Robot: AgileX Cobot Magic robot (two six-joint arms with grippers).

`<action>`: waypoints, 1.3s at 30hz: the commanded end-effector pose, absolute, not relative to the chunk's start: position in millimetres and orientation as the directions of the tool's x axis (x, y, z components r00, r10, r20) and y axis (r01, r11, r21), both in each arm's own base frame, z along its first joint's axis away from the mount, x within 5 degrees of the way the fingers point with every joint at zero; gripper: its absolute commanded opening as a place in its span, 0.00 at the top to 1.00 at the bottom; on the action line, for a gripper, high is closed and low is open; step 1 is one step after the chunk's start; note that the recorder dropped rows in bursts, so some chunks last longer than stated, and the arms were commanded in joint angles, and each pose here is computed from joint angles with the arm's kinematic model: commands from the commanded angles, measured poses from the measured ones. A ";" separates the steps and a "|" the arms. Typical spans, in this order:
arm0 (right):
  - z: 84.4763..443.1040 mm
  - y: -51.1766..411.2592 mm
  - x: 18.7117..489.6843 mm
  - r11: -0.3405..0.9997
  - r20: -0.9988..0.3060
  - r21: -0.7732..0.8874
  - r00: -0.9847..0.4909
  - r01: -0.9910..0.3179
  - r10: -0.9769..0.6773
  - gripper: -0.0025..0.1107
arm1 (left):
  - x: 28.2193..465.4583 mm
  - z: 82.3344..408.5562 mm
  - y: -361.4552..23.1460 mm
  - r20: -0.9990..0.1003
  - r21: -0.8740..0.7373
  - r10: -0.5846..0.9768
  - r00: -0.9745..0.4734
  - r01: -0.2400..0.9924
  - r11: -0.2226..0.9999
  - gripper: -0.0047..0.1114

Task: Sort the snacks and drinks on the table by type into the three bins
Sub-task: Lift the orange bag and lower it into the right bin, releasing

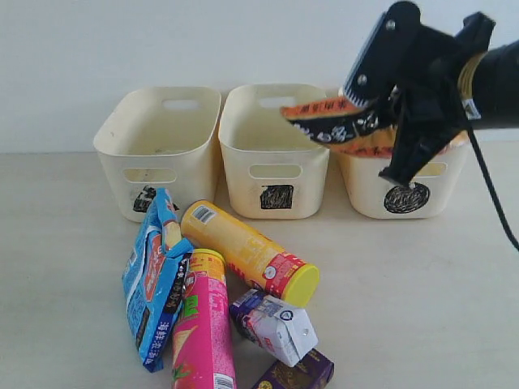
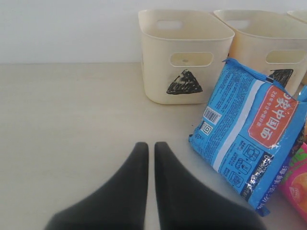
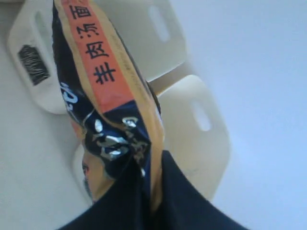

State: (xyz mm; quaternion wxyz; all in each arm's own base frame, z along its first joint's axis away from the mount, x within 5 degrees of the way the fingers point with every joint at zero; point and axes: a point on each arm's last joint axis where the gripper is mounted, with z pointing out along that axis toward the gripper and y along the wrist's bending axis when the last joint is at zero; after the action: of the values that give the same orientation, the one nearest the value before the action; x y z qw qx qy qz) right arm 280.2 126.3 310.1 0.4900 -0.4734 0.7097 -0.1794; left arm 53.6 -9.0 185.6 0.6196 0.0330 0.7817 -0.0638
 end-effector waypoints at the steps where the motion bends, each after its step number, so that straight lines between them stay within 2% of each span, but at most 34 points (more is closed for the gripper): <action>1: 343.3 121.2 297.6 0.504 -0.528 -0.781 -0.041 -0.368 -0.848 0.98 | 53.6 185.6 -8.9 -0.974 -0.061 -0.031 -0.223 0.129 0.990 0.93; 5: 350.3 104.0 328.4 0.561 -0.570 -0.765 -0.074 -0.316 -0.819 0.98 | 53.6 185.6 -8.9 -0.974 -0.061 -0.031 -0.223 0.129 0.990 0.93; 13: 344.3 75.7 391.5 0.727 -0.748 -0.623 -0.052 -0.290 -0.662 0.98 | 53.6 185.6 -8.9 -0.974 -0.061 -0.031 -0.223 0.129 0.990 0.93; 23: 293.1 72.6 447.4 0.830 -0.839 -0.456 -0.156 -0.320 -0.522 0.98 | 53.6 185.6 -8.9 -0.974 -0.061 -0.031 -0.223 0.129 0.990 0.93; 27: 274.1 71.2 464.1 0.890 -0.869 -0.360 -0.246 -0.279 -0.428 0.97 | 53.6 185.6 -8.9 -0.974 -0.061 -0.031 -0.223 0.129 0.990 0.93; 29: 266.5 69.9 469.2 0.899 -0.865 -0.351 -0.276 -0.262 -0.418 0.88 | 53.6 185.6 -8.9 -0.974 -0.061 -0.031 -0.223 0.129 0.990 0.93; 32: 262.3 67.9 471.7 0.913 -0.866 -0.332 -0.306 -0.238 -0.395 0.64 | 53.6 185.6 -8.9 -0.974 -0.061 -0.031 -0.223 0.129 0.990 0.93; 34: 261.9 67.1 471.6 0.920 -0.869 -0.321 -0.317 -0.226 -0.381 0.45 | 53.6 185.6 -8.9 -0.974 -0.061 -0.031 -0.223 0.129 0.990 0.93; 35: 262.8 67.1 471.4 0.923 -0.872 -0.314 -0.317 -0.223 -0.373 0.39 | 53.6 185.6 -8.9 -0.974 -0.061 -0.031 -0.223 0.129 0.990 0.93; 37: 265.1 65.6 470.4 0.932 -0.877 -0.299 -0.327 -0.204 -0.352 0.33 | 53.6 185.6 -8.9 -0.974 -0.061 -0.031 -0.223 0.129 0.990 0.93; 39: 269.8 62.7 468.4 0.942 -0.880 -0.290 -0.340 -0.171 -0.333 0.34 | 53.6 185.6 -8.9 -0.974 -0.061 -0.031 -0.223 0.129 0.990 0.93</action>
State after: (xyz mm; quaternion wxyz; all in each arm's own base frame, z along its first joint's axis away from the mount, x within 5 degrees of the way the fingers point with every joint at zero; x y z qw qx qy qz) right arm 471.0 69.5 257.8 0.5480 -0.1831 0.8134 -0.0677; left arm 53.6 -9.0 185.6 0.6196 0.0330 0.7817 -0.0638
